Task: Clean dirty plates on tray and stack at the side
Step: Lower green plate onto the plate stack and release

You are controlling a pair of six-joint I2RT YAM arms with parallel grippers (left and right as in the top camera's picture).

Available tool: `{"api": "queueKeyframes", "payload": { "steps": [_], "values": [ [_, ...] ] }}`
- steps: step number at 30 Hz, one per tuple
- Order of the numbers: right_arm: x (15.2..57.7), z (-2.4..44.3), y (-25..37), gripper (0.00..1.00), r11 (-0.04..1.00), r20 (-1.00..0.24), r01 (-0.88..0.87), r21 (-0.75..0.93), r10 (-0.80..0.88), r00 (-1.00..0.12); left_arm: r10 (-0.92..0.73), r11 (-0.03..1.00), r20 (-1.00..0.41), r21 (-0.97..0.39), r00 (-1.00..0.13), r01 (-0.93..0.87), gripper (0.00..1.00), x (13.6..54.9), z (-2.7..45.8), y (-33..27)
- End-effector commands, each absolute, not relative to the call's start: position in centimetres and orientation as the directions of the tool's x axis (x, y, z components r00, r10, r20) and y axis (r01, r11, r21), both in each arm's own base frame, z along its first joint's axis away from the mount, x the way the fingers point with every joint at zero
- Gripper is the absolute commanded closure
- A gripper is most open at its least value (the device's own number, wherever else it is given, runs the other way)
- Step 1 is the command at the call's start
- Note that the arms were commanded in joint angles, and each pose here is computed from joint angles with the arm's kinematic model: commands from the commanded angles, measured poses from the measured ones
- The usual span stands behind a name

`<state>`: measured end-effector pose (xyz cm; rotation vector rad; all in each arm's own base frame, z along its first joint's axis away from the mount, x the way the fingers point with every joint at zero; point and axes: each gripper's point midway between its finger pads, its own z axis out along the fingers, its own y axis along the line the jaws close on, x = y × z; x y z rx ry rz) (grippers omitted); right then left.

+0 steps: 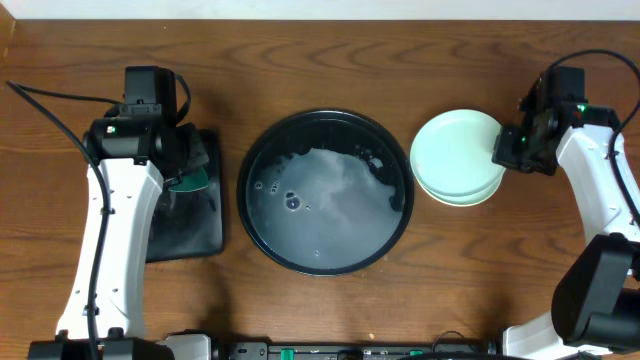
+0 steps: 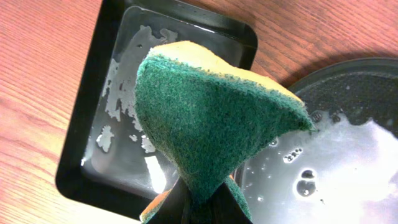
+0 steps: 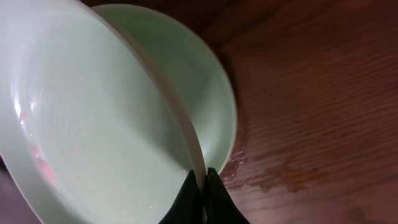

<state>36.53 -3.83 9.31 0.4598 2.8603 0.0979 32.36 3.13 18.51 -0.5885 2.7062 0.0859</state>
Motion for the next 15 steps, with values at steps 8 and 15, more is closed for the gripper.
{"api": "queueKeyframes", "payload": {
  "steps": [8, 15],
  "values": [
    [36.6, 7.8, -4.6, 0.62, 0.933, -0.256, 0.335, 0.134, 0.359, -0.897, -0.363, 0.916, -0.311, 0.056, -0.879, -0.398, 0.93, 32.8, 16.3, 4.3],
    [36.5, 9.6, -2.7, 0.36, 0.94, -0.22, 0.285, 0.185, 0.323, -0.921, -0.412, 0.893, -0.253, 0.078, -0.875, -0.443, 0.92, 32.7, 14.2, 6.2]
  ]
}}
